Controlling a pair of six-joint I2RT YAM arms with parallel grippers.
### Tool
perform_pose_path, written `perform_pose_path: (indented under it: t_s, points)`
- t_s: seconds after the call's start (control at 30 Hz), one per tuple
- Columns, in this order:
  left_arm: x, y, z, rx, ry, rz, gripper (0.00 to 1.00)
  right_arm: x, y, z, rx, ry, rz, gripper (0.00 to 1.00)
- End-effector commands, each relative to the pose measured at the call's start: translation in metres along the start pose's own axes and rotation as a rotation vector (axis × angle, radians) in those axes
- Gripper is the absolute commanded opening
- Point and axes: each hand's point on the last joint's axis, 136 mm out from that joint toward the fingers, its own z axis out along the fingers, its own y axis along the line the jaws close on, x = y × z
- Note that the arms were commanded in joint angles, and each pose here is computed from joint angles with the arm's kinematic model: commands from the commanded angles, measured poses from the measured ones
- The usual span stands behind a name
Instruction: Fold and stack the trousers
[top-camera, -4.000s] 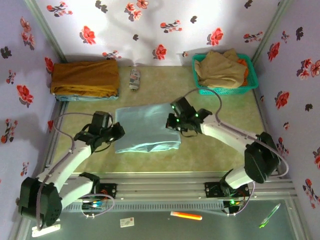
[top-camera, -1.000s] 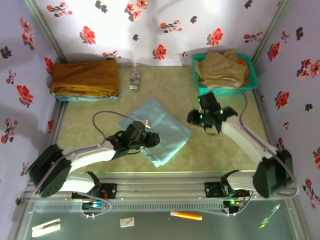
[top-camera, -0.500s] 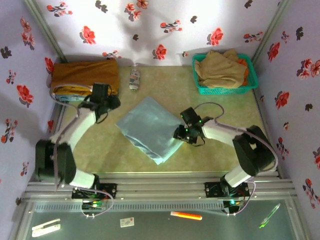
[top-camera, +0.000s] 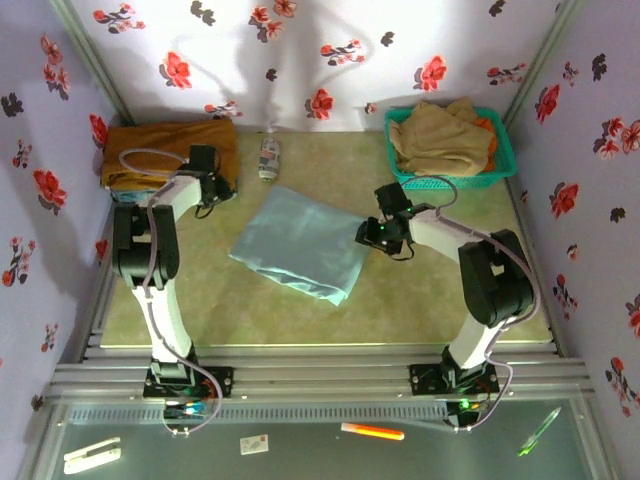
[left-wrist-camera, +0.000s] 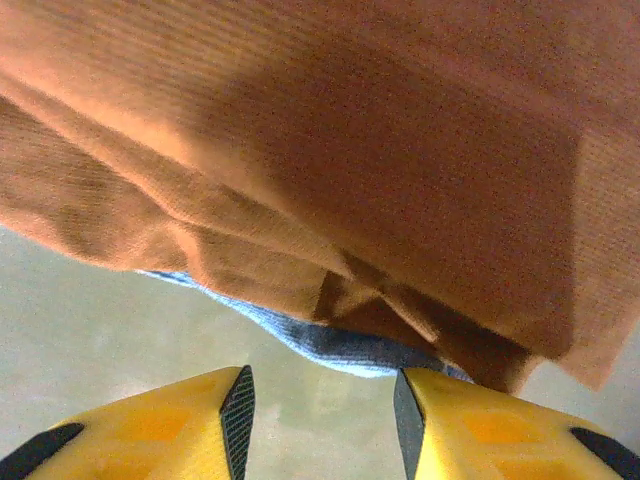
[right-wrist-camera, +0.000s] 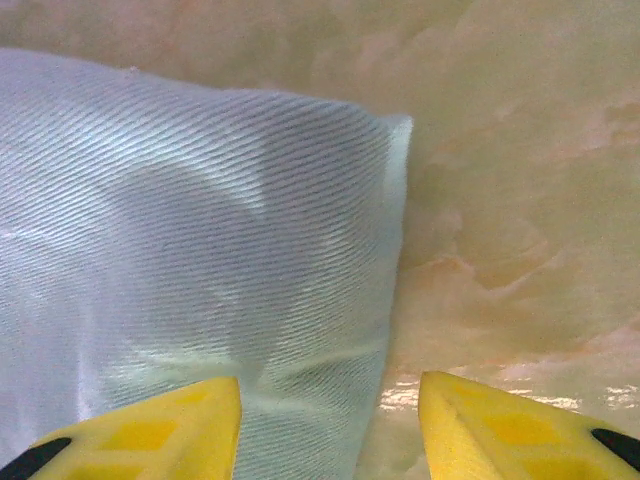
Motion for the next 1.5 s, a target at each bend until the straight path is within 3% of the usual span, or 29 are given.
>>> perform_pose_path:
  t_s: [0.0,0.3,0.43,0.6,0.87,1.2,1.47]
  points:
    - [-0.014,-0.011,0.005,0.044,-0.037,0.02,0.43,0.007,0.003,-0.009,-0.024,0.014,-0.027,0.51]
    - [-0.02,-0.021,0.023,0.096,-0.058,-0.026,0.41,0.014,0.0,-0.01,-0.032,0.023,-0.027,0.51]
    - [-0.021,-0.019,0.036,0.096,-0.047,-0.044,0.27,0.014,0.0,-0.012,-0.032,0.019,-0.03,0.51]
    - [-0.016,-0.018,0.043,0.098,-0.018,-0.049,0.0,0.014,0.001,-0.014,-0.033,0.015,-0.031,0.51]
    - [0.019,-0.02,0.005,0.165,-0.048,-0.102,0.0,0.008,0.004,-0.019,-0.033,-0.003,-0.039,0.51]
    - [0.092,-0.072,-0.037,0.264,-0.047,-0.048,0.0,0.006,-0.006,-0.033,-0.019,-0.029,-0.037,0.51]
    - [0.106,-0.075,-0.06,0.245,-0.087,-0.056,0.0,0.01,-0.03,-0.061,0.006,-0.068,-0.019,0.52]
